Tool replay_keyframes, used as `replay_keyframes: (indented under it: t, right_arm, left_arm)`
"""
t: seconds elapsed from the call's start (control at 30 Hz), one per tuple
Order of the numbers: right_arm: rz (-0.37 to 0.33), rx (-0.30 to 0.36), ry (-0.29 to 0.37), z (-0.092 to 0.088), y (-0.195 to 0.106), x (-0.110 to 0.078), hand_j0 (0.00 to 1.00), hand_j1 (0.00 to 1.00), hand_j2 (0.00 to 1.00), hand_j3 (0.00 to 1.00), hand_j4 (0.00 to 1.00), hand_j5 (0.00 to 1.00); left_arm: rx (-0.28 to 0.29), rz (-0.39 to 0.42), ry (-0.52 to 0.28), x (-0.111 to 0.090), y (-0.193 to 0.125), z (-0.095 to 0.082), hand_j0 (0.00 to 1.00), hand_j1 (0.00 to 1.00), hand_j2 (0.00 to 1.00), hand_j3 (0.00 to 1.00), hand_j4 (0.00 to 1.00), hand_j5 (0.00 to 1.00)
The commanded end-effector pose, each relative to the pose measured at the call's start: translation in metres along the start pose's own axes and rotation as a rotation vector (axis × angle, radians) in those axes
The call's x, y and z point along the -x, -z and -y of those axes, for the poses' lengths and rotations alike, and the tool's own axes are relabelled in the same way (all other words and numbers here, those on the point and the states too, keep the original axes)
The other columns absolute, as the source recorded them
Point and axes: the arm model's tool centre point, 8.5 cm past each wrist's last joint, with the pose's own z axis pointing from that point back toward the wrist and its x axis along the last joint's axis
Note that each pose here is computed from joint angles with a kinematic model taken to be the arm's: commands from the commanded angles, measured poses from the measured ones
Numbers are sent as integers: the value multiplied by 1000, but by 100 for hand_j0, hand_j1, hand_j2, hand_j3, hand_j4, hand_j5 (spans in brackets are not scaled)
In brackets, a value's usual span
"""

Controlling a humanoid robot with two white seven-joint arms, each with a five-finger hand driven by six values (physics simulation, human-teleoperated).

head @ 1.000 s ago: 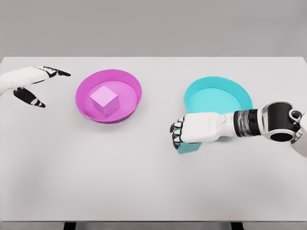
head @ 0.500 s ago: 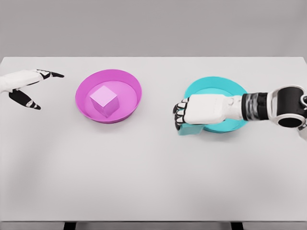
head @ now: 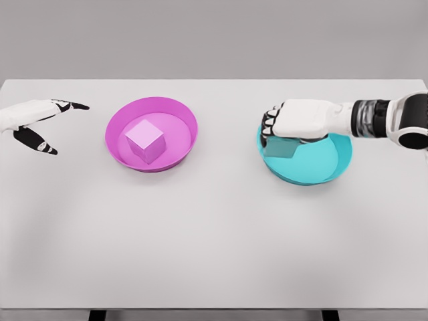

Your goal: Place the blocks in the corresponding plates according to their colors

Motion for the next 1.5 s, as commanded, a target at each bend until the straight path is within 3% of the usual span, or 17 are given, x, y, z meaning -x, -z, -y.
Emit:
replay_keyframes:
  t: [0.0, 0.33, 0.4, 0.43, 0.47, 0.77, 0.83, 0.93, 1.0, 1.17, 1.47]
  right_arm:
    - [-27, -12, 34, -8, -1, 10, 59, 59, 59, 59, 59, 59]
    - [-142, -53, 104, -30, -24, 45, 60, 60, 60, 60, 60, 60]
    - [-142, -52, 101, -30, -24, 45, 69, 69, 69, 69, 69, 69]
    - [-142, -51, 102, -30, -24, 45, 79, 79, 79, 79, 79, 79]
    - [-141, -52, 102, -30, -23, 45, 100, 100, 100, 100, 100, 100]
    - [-162, -48, 107, -30, -36, 50, 100, 100, 100, 100, 100, 100]
    - [-208, 11, 120, -22, -59, 61, 100, 100, 100, 100, 100, 100]
    - [-257, 184, 210, -11, -105, 74, 100, 100, 100, 100, 100, 100]
    - [-262, 210, 220, -11, -110, 75, 100, 100, 100, 100, 100, 100]
    - [-264, 158, 274, -49, -112, 64, 100, 100, 100, 100, 100, 100]
    - [-272, 150, 273, -51, -117, 64, 100, 100, 100, 100, 100, 100]
  left_arm:
    - [-7, 0, -7, 0, 0, -1, 100, 100, 100, 100, 100, 100]
    - [-11, 9, -10, -2, 4, -1, 100, 100, 100, 100, 100, 100]
    - [-12, 7, -11, -2, 3, -1, 100, 100, 100, 100, 100, 100]
    - [-12, 7, -11, -2, 3, -1, 100, 100, 100, 100, 100, 100]
    - [-12, 7, -11, -2, 3, -1, 100, 100, 100, 100, 100, 100]
    - [-12, 7, -11, -2, 3, -1, 100, 100, 100, 100, 100, 100]
    - [-11, 9, -11, -2, 4, 0, 100, 100, 100, 100, 100, 100]
    - [-12, 9, -12, -2, 4, -1, 100, 100, 100, 100, 100, 100]
    - [-12, 9, -12, -2, 4, -1, 100, 100, 100, 100, 100, 100]
    - [-13, 8, -14, -2, 4, -1, 100, 100, 100, 100, 100, 100]
    - [-12, 9, -15, -2, 5, 0, 100, 100, 100, 100, 100, 100]
